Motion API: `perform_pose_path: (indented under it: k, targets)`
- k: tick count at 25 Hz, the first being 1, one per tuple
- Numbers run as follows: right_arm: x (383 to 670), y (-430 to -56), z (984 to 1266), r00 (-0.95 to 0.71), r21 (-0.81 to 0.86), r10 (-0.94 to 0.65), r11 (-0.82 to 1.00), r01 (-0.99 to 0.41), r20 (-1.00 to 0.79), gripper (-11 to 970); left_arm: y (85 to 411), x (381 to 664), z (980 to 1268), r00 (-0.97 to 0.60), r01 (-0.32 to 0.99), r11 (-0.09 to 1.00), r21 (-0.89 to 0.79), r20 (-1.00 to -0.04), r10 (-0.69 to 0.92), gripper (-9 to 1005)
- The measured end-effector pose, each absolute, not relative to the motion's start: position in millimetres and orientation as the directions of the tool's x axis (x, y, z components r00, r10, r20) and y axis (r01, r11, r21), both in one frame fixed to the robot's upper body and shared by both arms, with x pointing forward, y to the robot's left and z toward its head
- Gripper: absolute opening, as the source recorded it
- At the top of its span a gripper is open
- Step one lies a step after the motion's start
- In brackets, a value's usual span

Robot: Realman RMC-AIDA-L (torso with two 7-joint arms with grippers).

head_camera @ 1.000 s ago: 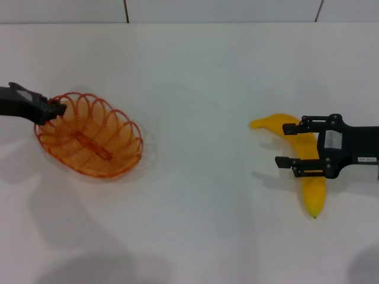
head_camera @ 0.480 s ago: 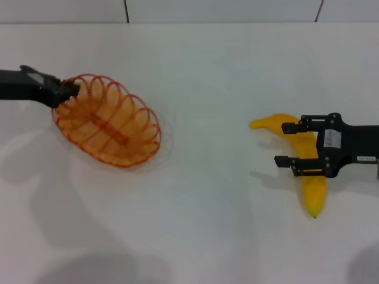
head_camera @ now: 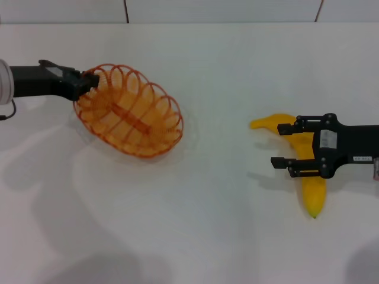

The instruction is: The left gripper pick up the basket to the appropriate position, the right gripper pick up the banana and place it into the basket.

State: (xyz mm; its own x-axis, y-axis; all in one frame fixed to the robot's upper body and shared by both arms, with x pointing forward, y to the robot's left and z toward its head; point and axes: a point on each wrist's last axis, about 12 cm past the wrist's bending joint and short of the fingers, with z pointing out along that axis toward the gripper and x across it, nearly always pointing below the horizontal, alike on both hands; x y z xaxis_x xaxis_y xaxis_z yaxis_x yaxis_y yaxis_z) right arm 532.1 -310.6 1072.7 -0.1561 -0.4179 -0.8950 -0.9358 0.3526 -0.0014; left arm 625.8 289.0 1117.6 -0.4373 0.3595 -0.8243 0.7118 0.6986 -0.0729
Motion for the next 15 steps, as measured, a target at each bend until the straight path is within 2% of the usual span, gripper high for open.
perform_pose_path:
  k: [15]
  targets:
    - [534,-304,1072,-0.152,0.007,-0.417,0.329,-0.944,-0.896,732,278,630,1104,-0.44,0.663,0.735,-0.139,-0.867,0.233,87]
